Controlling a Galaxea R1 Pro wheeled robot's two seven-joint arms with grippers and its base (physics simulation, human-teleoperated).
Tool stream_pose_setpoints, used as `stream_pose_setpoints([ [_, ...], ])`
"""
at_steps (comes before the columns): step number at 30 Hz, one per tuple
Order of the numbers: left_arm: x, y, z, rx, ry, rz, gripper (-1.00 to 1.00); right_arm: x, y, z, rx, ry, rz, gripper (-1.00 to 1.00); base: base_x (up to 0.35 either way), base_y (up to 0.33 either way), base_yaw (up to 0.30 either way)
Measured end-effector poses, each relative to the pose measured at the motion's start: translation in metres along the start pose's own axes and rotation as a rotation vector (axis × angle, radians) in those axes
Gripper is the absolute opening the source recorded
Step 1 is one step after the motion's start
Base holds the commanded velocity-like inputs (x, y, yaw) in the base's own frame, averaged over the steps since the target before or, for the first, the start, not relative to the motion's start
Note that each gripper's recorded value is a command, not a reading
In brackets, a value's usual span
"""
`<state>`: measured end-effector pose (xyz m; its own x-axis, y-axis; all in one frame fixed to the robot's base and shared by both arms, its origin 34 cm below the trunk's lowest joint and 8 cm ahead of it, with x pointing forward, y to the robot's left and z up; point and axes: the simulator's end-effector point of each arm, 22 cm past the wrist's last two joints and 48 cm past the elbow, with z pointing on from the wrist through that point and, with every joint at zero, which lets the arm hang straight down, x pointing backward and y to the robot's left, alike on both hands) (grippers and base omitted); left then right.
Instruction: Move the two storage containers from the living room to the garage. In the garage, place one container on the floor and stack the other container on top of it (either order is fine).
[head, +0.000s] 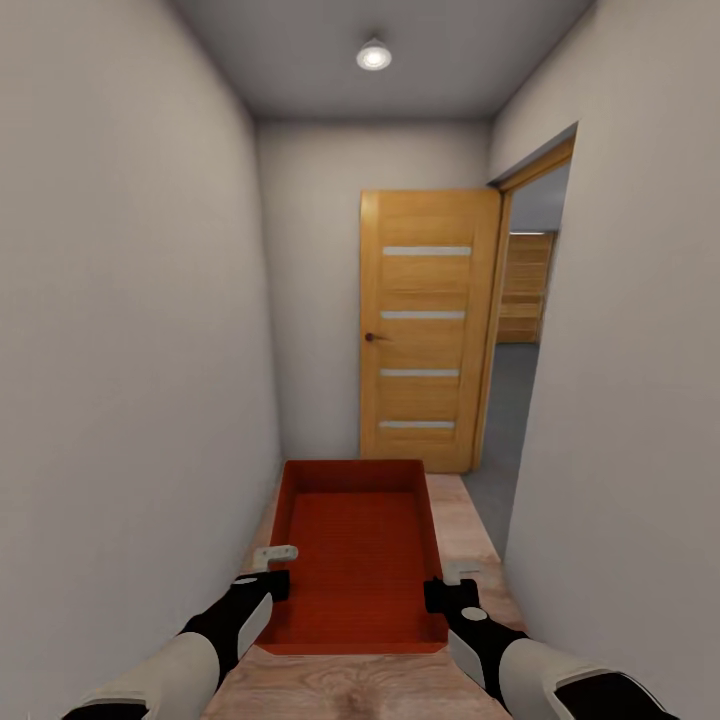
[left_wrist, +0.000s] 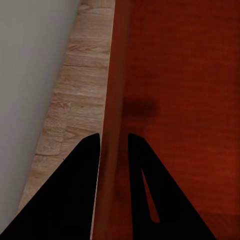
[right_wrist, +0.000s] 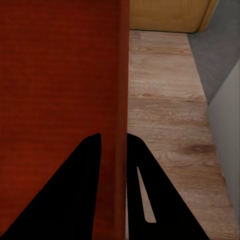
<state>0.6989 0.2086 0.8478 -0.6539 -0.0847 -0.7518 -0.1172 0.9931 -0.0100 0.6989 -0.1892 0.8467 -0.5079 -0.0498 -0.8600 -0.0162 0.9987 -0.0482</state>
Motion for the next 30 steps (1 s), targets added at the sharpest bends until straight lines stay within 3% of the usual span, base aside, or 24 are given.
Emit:
stream_pose_setpoints([
  [30,0.0000,-0.0003,-0.0001,0.000,0.000,0.000,-1.00,0.0000,-0.0003,0.0000,0.000,0.000,0.000,-1.00,0.322,0.000,0.000],
])
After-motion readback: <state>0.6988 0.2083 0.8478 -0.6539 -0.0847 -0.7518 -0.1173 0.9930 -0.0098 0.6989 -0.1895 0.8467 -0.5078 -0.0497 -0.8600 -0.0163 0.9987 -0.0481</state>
